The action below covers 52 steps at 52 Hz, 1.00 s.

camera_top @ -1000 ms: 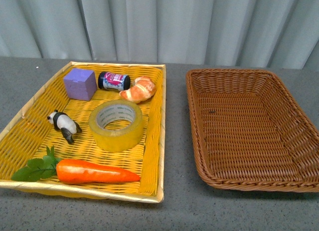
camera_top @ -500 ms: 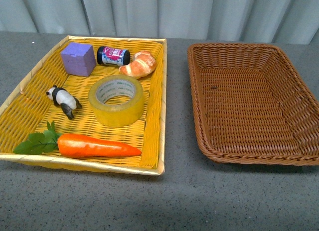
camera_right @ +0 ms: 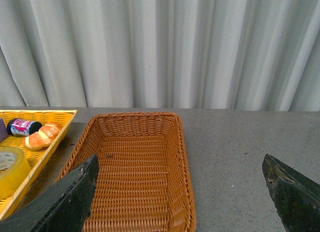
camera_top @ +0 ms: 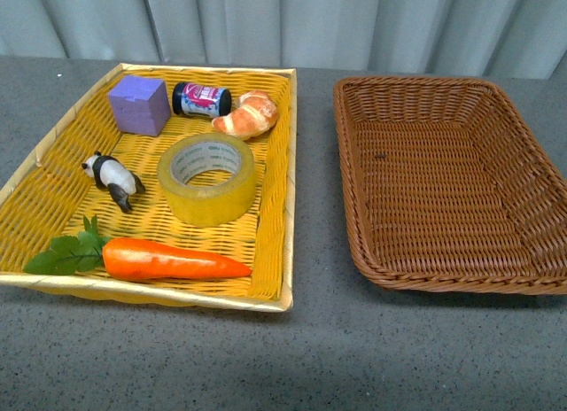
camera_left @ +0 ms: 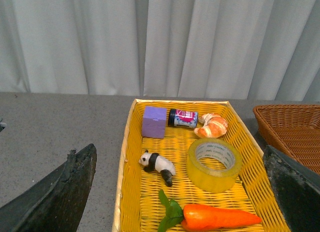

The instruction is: Move tape to another basket

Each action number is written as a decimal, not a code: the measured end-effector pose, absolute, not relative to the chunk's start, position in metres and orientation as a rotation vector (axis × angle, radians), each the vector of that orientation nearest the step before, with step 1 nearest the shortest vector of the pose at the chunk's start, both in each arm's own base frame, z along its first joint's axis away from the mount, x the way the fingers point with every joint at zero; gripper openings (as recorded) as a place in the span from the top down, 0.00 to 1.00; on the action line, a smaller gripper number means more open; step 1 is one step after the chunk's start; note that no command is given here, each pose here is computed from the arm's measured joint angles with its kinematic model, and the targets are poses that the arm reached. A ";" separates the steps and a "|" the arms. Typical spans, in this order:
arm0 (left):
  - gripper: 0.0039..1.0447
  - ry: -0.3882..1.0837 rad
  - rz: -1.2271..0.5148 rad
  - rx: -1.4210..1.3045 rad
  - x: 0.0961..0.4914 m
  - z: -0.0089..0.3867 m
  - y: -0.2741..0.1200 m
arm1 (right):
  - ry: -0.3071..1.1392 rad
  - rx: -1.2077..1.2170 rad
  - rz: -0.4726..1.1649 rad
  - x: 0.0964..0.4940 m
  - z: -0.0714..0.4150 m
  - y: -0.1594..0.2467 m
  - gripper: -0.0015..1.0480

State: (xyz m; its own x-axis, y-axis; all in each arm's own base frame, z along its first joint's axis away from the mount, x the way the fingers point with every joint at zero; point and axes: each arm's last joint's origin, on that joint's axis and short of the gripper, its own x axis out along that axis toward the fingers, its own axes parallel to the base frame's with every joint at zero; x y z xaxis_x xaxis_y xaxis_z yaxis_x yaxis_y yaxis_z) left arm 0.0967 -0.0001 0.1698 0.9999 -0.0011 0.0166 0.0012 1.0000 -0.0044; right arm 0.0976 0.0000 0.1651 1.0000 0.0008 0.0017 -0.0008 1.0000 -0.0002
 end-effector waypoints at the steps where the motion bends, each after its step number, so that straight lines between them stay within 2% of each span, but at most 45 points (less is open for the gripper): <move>1: 0.06 -0.017 -0.001 -0.004 0.097 0.170 0.000 | -0.002 0.000 0.001 0.098 0.165 0.000 0.09; 52: 0.06 -0.017 -0.001 -0.004 0.097 0.170 0.000 | -0.002 0.000 0.001 0.098 0.165 0.000 0.09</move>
State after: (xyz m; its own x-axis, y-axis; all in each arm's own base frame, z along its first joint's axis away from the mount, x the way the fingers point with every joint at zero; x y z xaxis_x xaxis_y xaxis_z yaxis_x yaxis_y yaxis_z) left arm 0.0967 -0.0001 0.1698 0.9999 -0.0011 0.0166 0.0012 1.0000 -0.0044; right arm 0.0976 0.0000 0.1651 1.0000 0.0008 0.0017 -0.0008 1.0000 -0.0002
